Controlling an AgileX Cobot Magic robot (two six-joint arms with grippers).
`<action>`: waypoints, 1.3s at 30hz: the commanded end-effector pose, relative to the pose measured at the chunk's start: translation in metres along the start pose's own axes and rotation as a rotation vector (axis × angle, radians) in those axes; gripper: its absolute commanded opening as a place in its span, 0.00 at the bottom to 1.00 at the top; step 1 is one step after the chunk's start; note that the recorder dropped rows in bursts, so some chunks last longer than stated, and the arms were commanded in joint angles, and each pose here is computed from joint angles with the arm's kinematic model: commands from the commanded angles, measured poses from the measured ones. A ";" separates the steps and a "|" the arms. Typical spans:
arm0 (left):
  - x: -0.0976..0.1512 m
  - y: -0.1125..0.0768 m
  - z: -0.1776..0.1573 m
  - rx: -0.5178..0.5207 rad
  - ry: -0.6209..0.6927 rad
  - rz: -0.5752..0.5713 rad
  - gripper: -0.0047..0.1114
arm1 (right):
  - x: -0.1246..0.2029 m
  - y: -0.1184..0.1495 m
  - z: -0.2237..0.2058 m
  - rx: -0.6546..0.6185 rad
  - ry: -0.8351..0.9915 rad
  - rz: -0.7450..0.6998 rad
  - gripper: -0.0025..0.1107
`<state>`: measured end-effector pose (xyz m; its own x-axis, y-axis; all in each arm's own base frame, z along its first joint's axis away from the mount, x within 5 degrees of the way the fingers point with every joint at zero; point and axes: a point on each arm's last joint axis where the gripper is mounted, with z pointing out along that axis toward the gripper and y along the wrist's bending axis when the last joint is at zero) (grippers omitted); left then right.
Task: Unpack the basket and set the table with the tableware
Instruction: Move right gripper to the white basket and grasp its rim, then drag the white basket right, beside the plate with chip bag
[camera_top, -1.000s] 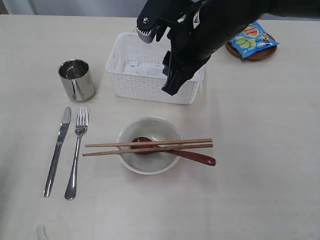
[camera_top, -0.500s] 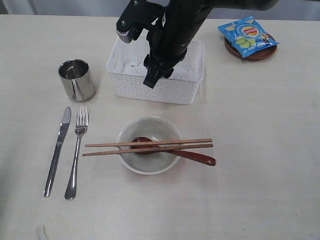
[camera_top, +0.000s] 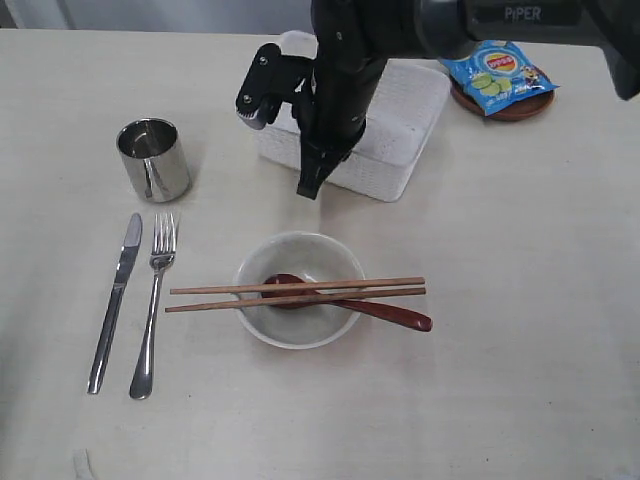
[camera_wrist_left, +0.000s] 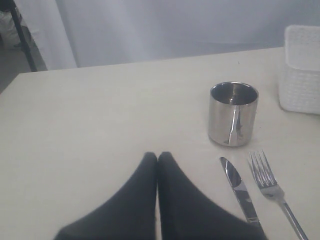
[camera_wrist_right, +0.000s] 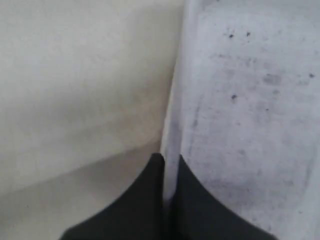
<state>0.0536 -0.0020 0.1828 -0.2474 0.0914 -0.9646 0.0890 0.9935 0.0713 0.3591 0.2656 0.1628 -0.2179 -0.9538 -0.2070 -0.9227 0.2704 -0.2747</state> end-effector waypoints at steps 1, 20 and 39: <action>0.001 0.000 0.000 0.004 -0.001 0.001 0.04 | 0.005 -0.032 -0.039 0.102 -0.056 0.076 0.02; 0.001 0.000 0.000 0.004 -0.001 0.001 0.04 | 0.311 -0.208 -0.025 0.288 -0.021 1.155 0.02; 0.001 0.000 0.000 0.004 -0.001 0.001 0.04 | 0.247 -0.222 0.041 -0.039 -0.170 1.122 0.02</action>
<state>0.0536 -0.0020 0.1828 -0.2474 0.0914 -0.9646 0.0890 0.9935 0.0713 0.5263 -0.0402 0.1453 -0.8558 -0.1627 -0.4910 -0.2327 0.9689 0.0846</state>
